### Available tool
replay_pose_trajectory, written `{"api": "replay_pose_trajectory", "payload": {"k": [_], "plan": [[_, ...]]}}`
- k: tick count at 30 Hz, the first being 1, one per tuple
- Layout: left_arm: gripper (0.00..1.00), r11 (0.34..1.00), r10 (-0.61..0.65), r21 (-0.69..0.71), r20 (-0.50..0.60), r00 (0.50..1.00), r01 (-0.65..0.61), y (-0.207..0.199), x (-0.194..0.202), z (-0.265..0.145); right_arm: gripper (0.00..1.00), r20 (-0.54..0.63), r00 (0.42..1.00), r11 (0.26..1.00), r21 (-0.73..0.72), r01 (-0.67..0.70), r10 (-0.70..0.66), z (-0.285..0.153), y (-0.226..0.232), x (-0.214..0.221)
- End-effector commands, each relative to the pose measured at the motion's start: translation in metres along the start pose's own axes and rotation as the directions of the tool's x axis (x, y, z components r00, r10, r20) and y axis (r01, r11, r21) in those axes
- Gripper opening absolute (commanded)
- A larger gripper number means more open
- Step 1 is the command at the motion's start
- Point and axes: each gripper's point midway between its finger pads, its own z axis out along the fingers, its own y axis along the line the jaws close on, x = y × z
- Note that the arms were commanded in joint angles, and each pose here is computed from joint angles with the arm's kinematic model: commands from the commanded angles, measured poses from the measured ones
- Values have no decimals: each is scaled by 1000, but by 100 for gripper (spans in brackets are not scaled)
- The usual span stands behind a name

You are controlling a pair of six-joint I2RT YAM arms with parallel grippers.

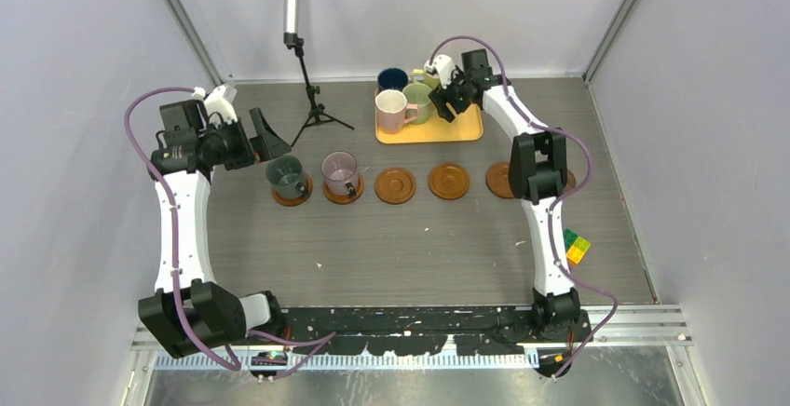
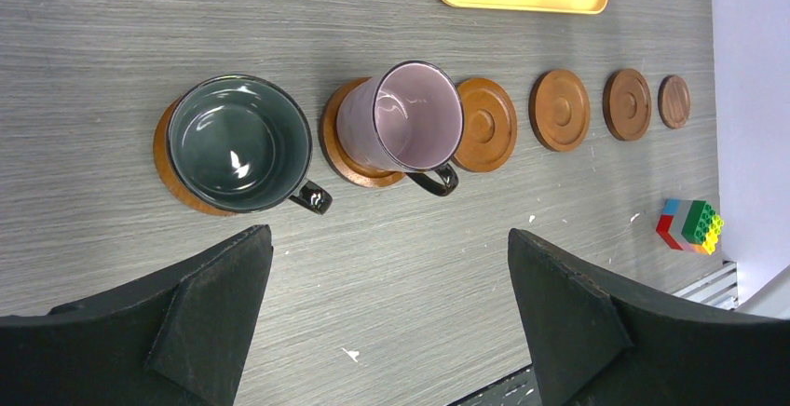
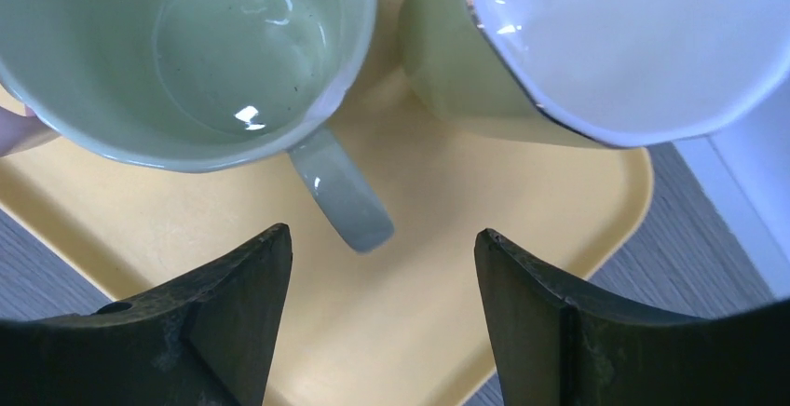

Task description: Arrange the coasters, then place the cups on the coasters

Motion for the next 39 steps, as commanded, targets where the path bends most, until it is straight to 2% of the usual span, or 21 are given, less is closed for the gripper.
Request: {"api": "replay_pose_trajectory", "payload": {"k": [1, 9, 14, 22, 27, 37, 39], "plan": [[100, 999, 24, 32, 26, 999, -25, -8, -10, -3, 76, 91, 995, 999, -14, 40, -39, -1, -1, -31], [100, 999, 25, 22, 30, 999, -26, -5, -9, -4, 76, 136, 980, 986, -58, 154, -145, 1, 11, -39], [100, 1000, 21, 21, 30, 999, -22, -4, -9, -3, 74, 150, 974, 981, -69, 179, -167, -3, 16, -46], [100, 1000, 17, 24, 32, 999, -17, -5, -10, -4, 49, 151, 975, 981, -82, 176, -163, -24, 23, -50], [100, 1000, 19, 21, 40, 999, -20, -6, -10, -5, 42, 115, 983, 985, -81, 155, -145, -34, 27, -39], [100, 1000, 10, 26, 37, 999, -10, -5, -10, -2, 17, 140, 989, 990, -139, -27, 46, -67, 28, -46], [100, 1000, 13, 28, 39, 999, -14, -5, -11, -3, 15, 127, 990, 989, -146, -36, 55, -70, 28, -43]]}}
